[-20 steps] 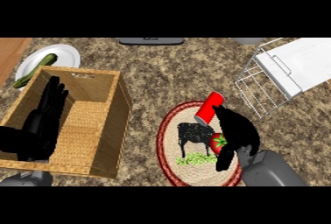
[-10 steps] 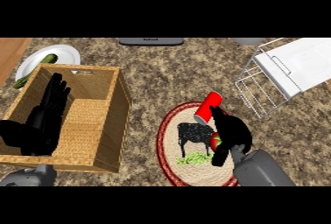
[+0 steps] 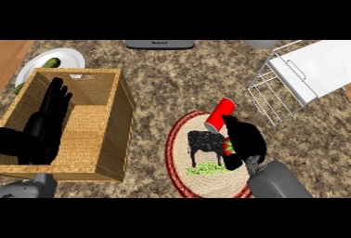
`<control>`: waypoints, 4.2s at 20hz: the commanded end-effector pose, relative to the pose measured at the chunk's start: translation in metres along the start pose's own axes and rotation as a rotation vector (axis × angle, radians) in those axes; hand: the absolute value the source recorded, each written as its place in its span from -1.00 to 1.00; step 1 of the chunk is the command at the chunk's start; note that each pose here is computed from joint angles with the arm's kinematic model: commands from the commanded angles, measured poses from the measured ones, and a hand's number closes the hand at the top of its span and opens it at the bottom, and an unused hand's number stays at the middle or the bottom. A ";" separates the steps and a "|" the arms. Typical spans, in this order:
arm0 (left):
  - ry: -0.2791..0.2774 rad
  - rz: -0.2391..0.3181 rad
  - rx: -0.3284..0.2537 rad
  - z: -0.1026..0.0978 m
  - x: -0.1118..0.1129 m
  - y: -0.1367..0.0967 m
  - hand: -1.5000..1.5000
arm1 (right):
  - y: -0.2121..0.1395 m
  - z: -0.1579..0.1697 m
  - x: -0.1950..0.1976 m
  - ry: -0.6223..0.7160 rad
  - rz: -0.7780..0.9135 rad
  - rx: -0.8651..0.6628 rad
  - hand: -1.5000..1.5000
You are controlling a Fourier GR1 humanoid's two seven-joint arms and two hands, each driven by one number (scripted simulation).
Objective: Pick the tomato from the placemat and place it in the tiered shelf
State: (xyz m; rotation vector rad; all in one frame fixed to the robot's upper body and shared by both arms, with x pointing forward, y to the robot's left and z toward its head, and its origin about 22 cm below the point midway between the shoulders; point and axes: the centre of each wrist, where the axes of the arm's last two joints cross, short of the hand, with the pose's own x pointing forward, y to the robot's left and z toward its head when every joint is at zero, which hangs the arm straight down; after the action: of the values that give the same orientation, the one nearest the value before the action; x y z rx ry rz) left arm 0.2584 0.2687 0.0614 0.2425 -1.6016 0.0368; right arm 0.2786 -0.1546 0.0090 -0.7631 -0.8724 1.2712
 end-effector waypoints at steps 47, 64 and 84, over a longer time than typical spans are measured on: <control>-0.008 -0.019 -0.006 0.000 -0.021 -0.003 0.00 | -0.232 0.062 -0.272 -0.277 -0.564 -0.633 1.00; -0.025 -0.004 -0.032 0.004 -0.011 -0.003 0.00 | -0.213 -0.037 -0.258 -0.278 -0.608 -0.704 1.00; -0.020 0.022 -0.025 -0.011 0.003 -0.022 0.00 | -0.254 -0.024 -0.274 -0.459 -0.969 -0.664 -1.00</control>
State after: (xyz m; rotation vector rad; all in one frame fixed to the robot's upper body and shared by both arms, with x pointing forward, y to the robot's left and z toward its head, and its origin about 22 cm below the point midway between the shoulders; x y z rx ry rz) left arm 0.2663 0.2588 0.0582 0.2141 -1.6173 0.0193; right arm 0.3988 -0.4569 0.1681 -0.4891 -1.7584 0.3342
